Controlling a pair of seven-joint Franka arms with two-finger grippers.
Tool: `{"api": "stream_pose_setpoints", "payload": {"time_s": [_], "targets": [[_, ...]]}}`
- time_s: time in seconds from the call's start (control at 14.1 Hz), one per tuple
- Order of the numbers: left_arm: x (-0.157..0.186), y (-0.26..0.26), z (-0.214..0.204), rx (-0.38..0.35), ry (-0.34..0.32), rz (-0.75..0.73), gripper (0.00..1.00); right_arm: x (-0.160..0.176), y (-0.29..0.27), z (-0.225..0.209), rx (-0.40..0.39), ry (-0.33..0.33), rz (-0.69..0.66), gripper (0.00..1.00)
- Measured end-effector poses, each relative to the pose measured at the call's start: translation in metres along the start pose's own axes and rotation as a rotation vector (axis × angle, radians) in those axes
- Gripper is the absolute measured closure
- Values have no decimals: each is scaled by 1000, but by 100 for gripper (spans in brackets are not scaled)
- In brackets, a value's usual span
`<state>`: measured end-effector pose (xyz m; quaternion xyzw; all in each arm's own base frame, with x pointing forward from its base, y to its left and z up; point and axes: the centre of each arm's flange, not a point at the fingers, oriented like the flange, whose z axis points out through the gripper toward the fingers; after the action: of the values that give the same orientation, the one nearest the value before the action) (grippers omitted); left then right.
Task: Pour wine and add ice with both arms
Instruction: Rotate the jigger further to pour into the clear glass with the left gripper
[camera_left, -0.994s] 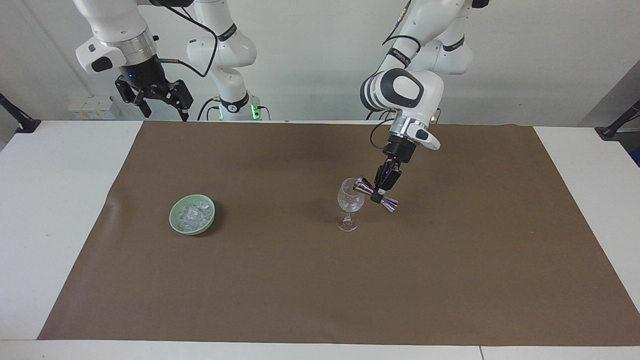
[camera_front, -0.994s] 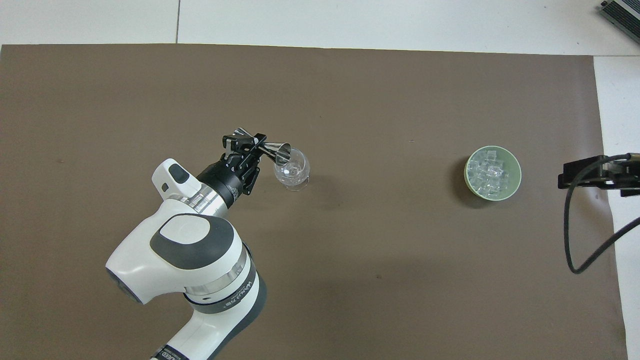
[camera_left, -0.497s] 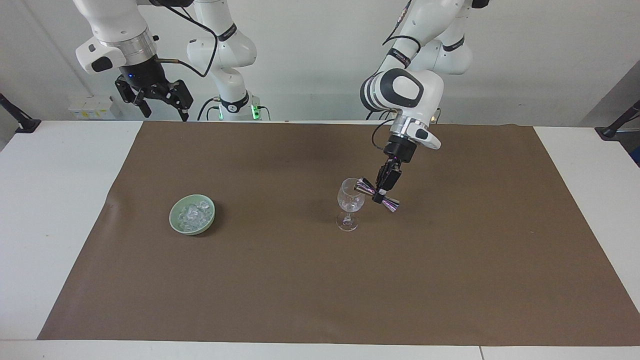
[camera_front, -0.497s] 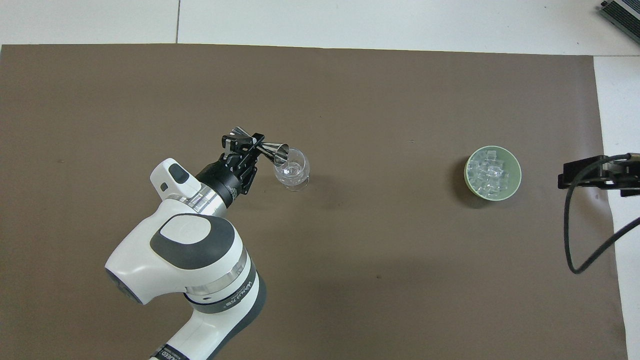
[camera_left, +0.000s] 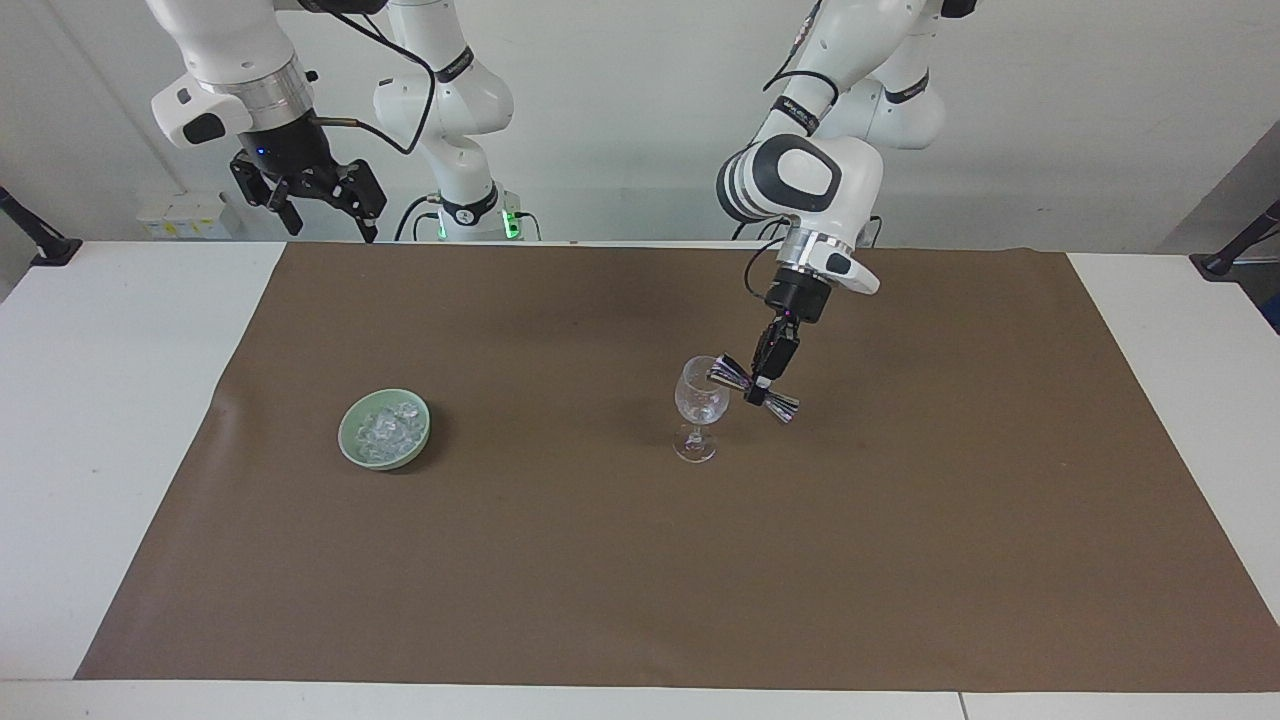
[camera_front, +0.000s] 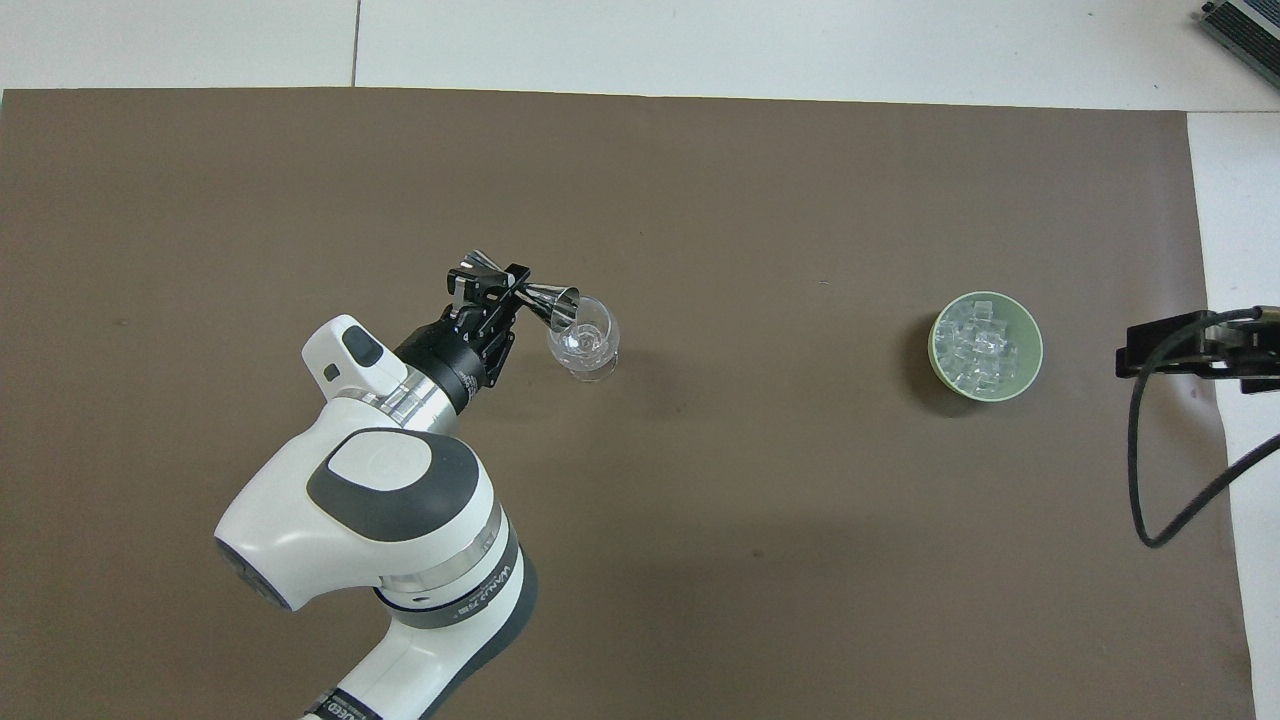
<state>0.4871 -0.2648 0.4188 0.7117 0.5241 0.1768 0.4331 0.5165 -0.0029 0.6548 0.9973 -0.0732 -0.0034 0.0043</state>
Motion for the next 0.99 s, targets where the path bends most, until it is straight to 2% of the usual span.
{"api": "stream_pose_setpoints", "payload": {"time_s": [0.99], "targets": [[-4, 5, -4, 0, 34, 73, 79, 0, 0, 0, 0, 0, 0, 0]]}}
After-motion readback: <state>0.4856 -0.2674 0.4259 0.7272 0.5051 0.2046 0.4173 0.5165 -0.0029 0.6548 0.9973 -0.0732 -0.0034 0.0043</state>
